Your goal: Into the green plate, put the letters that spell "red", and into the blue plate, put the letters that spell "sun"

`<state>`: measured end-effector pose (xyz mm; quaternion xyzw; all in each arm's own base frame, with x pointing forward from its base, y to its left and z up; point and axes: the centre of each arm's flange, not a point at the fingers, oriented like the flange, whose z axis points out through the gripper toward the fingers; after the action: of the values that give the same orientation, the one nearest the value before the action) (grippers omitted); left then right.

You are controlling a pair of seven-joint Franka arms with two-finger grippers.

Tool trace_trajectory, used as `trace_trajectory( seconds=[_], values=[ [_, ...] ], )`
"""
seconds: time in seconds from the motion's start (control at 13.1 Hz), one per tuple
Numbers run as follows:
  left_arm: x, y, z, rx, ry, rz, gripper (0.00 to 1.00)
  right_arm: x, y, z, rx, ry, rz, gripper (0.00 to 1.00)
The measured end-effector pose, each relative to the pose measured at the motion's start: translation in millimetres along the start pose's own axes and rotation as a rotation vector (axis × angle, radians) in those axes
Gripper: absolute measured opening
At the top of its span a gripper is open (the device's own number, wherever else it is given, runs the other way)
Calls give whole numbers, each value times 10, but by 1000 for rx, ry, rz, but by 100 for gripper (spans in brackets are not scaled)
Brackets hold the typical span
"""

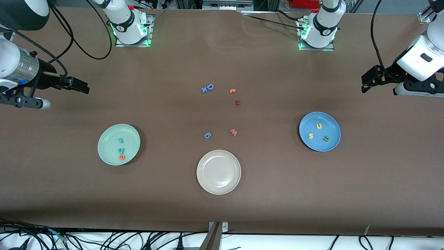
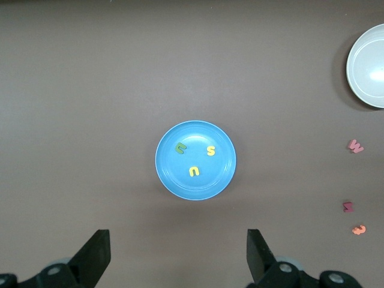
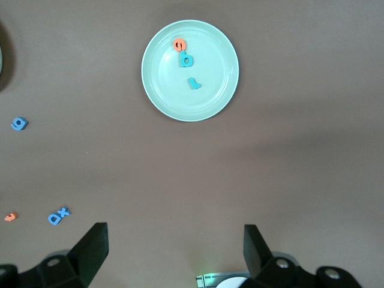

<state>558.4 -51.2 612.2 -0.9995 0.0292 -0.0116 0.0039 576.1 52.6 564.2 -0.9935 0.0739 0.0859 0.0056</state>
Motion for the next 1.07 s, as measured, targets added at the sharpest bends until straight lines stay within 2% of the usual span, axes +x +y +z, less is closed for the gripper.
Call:
trace_trajectory(
  seconds=[0.23,0.76,1.07],
  values=[
    [0,0,0,0,0,0,100,7,29,-1,-32,7,-31,100],
    [3,0,19,0,-7,-4,100,5,20,-1,-34,8,-38,100],
    [-52,4,64,2,-58,-3,100,-9,-42,3,-36,7,-49,100]
  ],
)
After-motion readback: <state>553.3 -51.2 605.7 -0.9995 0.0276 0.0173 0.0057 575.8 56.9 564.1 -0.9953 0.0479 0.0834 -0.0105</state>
